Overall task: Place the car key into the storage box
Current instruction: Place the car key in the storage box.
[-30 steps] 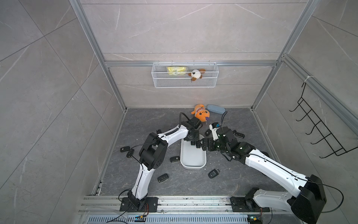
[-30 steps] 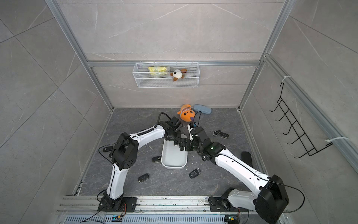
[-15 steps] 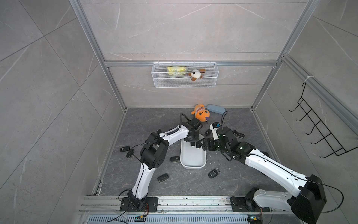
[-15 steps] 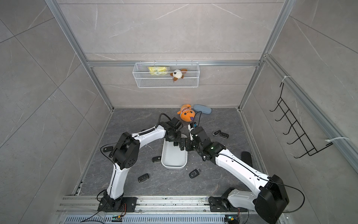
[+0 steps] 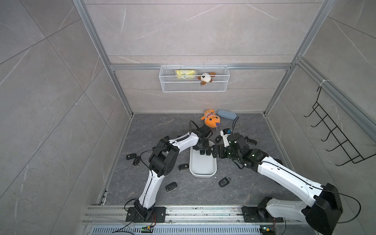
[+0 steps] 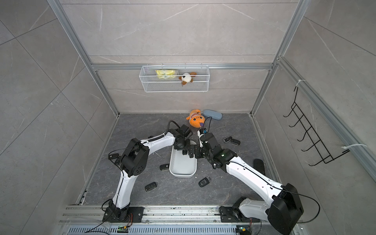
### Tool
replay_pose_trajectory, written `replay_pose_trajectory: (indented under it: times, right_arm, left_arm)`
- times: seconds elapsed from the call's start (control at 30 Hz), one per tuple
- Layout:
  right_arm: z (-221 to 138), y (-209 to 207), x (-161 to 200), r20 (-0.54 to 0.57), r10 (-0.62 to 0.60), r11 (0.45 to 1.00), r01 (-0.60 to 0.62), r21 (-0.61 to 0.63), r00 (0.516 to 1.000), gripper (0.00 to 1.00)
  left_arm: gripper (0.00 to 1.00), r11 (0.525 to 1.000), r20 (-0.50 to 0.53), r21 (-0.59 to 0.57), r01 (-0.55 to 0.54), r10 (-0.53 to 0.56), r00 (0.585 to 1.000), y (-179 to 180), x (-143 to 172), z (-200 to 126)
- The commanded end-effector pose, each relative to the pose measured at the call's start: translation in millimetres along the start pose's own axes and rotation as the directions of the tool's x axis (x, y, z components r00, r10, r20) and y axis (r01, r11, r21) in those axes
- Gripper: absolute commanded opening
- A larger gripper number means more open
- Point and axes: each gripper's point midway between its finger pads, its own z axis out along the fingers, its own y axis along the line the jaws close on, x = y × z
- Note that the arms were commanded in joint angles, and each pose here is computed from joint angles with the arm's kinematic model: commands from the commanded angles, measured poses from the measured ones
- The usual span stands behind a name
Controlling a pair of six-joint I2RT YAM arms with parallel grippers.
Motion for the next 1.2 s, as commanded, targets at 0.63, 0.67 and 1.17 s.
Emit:
replay_pose_trajectory:
  times: [0.63, 0.67, 1.17]
  right_arm:
    - [6.7, 1.1, 2.5, -0.024, 0.008, 1.0, -0.008, -0.005, 1.0, 0.99]
    - [6.7, 1.3, 2.8, -0.026, 0.008, 1.0, -0.008, -0.006, 1.0, 1.0]
    - [5.1, 1.0, 4.6, -0.026, 0.02, 1.0, -0.02, -0.009, 0.999, 0.99]
  left_arm:
    - [0.41, 0.996, 0.025, 0.071, 0.054, -0.056, 0.998, -11.5, -6.0, -25.6]
    - [0.4, 0.996, 0.027, 0.076, 0.056, -0.058, 0.998, -12.6, -6.5, -26.3]
    - [0.46, 0.992, 0.035, 0.103, 0.068, -0.072, 0.997, -16.6, -9.3, -32.5]
